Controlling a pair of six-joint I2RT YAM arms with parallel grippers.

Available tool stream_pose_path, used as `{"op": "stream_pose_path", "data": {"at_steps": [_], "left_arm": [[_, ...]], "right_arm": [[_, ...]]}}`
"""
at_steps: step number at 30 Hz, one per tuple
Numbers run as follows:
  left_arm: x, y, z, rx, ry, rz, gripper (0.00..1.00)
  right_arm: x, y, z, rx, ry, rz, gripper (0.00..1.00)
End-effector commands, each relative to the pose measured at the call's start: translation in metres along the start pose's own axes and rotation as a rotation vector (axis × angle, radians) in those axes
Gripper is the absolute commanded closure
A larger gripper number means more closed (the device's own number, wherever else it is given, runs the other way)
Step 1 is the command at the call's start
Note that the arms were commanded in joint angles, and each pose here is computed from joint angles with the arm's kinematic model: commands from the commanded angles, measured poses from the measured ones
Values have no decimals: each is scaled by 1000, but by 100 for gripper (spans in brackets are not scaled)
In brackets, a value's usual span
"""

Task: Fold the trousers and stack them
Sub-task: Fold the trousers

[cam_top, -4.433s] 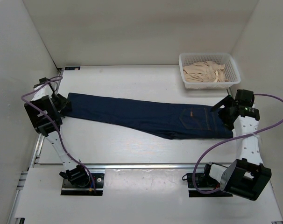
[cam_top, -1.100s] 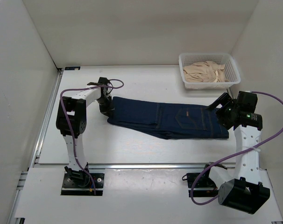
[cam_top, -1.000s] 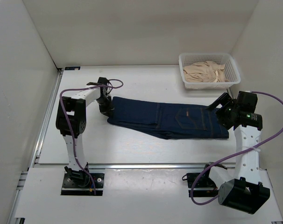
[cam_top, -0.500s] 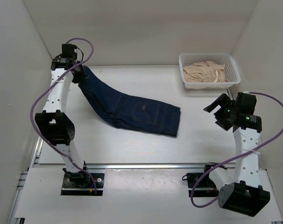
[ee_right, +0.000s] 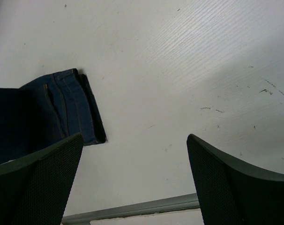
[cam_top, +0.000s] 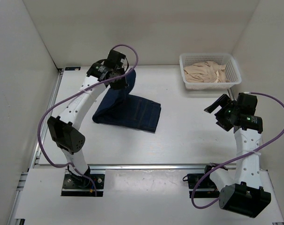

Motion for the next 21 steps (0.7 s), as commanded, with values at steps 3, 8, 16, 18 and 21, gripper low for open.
{"op": "stream_pose_path", "data": {"at_steps": [3, 8, 16, 18, 21], "left_arm": [[19, -9, -27, 39, -63, -66, 90], [4, -41, -57, 7, -80, 10, 90], [-22, -112, -113, -143, -210, 230, 20], [-13, -112, -113, -162, -210, 219, 18], [11, -71, -89, -103, -210, 117, 24]], "right_arm": [[0, -4, -1, 25, 5, 20, 5], [0, -4, -1, 25, 5, 20, 5], [-2, -6, -3, 32, 2, 28, 5], [-4, -7, -4, 44, 1, 29, 5], [-9, -11, -3, 68, 35, 53, 5]]}}
Point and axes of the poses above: each gripper's point midway between its finger pads, its own x axis back along the fingers, its own z axis along the line the jaws close on, y = z × x, the point moved 10 cm from there along x, back along the fingers, and after that the axes turned 10 degrees about x, right-handed, at the moved point
